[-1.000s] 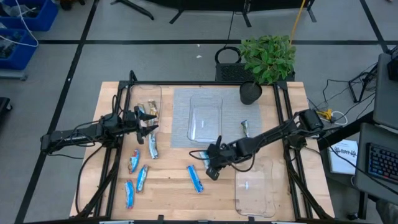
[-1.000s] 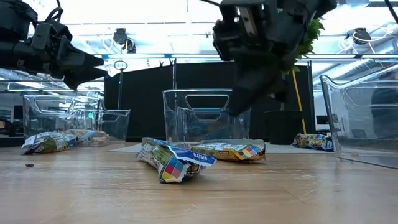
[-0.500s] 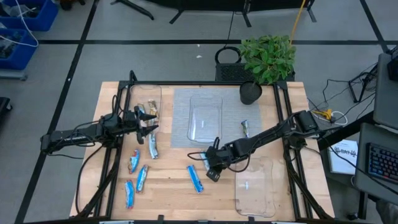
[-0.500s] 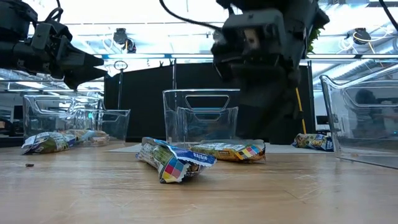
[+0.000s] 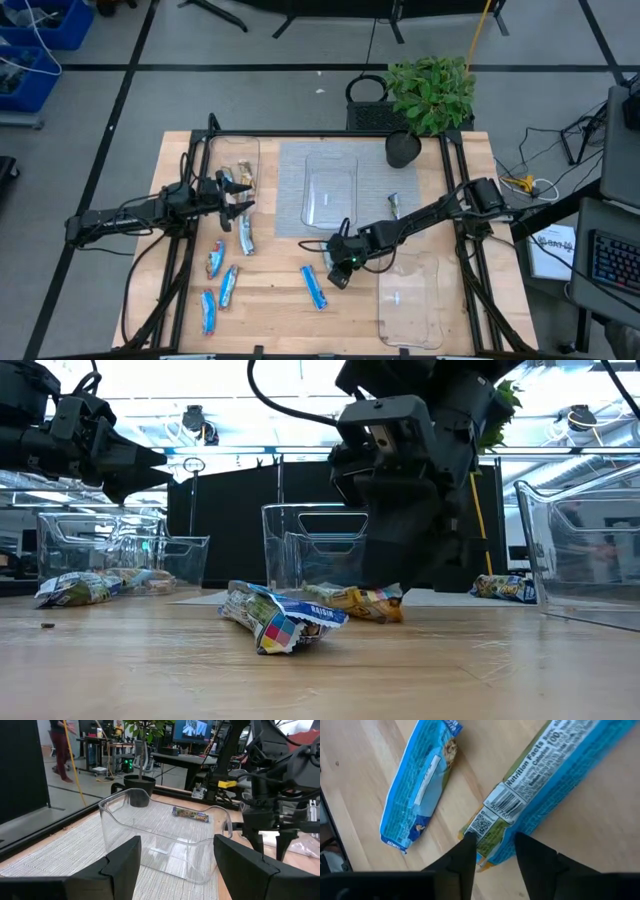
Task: Pick and place Granola Bars by type
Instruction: Put the yellow granola bar into the top left transparent bin
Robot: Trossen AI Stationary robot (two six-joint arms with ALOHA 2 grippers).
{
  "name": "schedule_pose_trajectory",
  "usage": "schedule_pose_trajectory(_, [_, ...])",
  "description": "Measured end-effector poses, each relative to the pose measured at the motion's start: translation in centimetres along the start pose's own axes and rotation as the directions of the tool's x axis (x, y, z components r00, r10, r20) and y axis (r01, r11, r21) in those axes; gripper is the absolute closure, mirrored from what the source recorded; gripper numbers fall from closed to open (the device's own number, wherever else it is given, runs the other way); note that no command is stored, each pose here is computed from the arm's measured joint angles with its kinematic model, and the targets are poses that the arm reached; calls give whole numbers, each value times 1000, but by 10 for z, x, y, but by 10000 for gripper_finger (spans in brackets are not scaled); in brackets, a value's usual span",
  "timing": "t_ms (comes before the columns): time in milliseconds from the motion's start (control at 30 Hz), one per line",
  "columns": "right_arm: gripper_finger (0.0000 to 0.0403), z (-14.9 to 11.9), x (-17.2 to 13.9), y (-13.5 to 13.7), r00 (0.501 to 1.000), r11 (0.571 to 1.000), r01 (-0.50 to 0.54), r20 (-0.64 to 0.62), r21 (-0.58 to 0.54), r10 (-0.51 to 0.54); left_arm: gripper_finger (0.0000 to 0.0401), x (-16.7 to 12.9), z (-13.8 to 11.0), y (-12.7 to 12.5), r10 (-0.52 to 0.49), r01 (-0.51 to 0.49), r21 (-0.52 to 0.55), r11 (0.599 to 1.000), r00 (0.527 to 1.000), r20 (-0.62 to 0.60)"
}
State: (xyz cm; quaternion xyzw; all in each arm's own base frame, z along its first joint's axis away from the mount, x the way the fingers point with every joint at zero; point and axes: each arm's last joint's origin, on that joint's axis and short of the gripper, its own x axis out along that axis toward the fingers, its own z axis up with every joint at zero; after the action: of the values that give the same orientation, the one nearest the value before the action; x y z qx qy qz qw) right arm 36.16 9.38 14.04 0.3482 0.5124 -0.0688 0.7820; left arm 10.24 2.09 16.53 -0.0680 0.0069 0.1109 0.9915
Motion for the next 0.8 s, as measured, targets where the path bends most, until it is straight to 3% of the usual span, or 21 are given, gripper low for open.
schedule_pose_trajectory(300, [393,0,0,0,1000,997,6,4,-81,-6,148,0,0,0,0,0,0,1000,1000,0])
schedule_pose_trajectory(533, [402,-2,1,3,999,988,22,46,-152,-15,148,0,0,0,0,0,0,1000,1000,0])
schedule_pose_trajectory(800, [403,4,-9,20,983,957,-69,146,-280,113,148,0,0,0,0,0,0,1000,1000,0])
